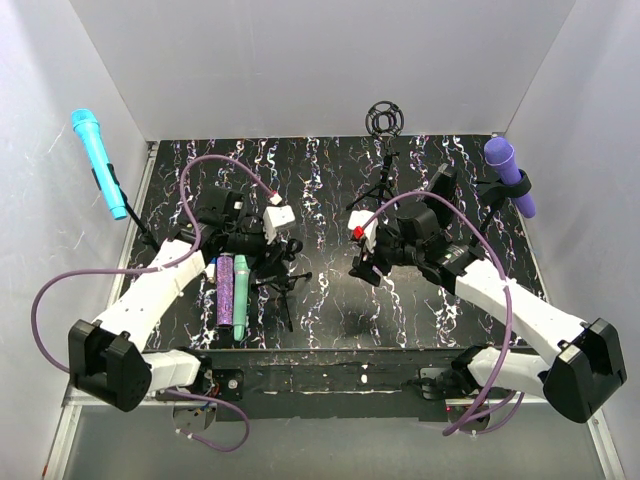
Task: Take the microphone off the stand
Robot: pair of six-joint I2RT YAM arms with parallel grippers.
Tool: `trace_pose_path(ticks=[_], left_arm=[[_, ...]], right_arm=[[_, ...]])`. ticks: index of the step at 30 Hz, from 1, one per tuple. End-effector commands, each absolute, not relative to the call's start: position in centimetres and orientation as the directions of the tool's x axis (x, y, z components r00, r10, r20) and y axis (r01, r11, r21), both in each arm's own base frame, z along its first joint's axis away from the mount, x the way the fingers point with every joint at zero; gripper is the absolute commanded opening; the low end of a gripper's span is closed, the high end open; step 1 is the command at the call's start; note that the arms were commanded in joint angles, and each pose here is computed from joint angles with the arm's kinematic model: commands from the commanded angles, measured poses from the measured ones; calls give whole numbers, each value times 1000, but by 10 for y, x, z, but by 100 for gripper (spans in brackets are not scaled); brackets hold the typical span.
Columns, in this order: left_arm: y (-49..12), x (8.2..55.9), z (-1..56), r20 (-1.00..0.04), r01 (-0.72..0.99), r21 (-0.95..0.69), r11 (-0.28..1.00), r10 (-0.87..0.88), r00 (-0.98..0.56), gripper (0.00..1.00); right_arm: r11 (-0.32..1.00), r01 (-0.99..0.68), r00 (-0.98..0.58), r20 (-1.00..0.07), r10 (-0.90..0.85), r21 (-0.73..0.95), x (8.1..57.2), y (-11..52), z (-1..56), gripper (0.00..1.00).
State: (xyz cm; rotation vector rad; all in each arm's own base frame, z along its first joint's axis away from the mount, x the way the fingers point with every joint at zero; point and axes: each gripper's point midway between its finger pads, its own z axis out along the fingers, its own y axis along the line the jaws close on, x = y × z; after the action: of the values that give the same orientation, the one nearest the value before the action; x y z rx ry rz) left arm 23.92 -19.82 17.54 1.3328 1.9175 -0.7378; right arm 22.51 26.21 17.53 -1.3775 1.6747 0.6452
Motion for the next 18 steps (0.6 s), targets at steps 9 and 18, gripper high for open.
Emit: trace_pose_path(ticks=[9,18], left_arm=[[-226,282,189,-810,985,-26,168,575,-119,0],[-254,393,188,-842,940,130,316,535,-64,0]], right_arm=[[288,-939,5,-842,-539,-190,231,242,182,76],[306,-927,7,-824,-566,-218,233,227,190,75]])
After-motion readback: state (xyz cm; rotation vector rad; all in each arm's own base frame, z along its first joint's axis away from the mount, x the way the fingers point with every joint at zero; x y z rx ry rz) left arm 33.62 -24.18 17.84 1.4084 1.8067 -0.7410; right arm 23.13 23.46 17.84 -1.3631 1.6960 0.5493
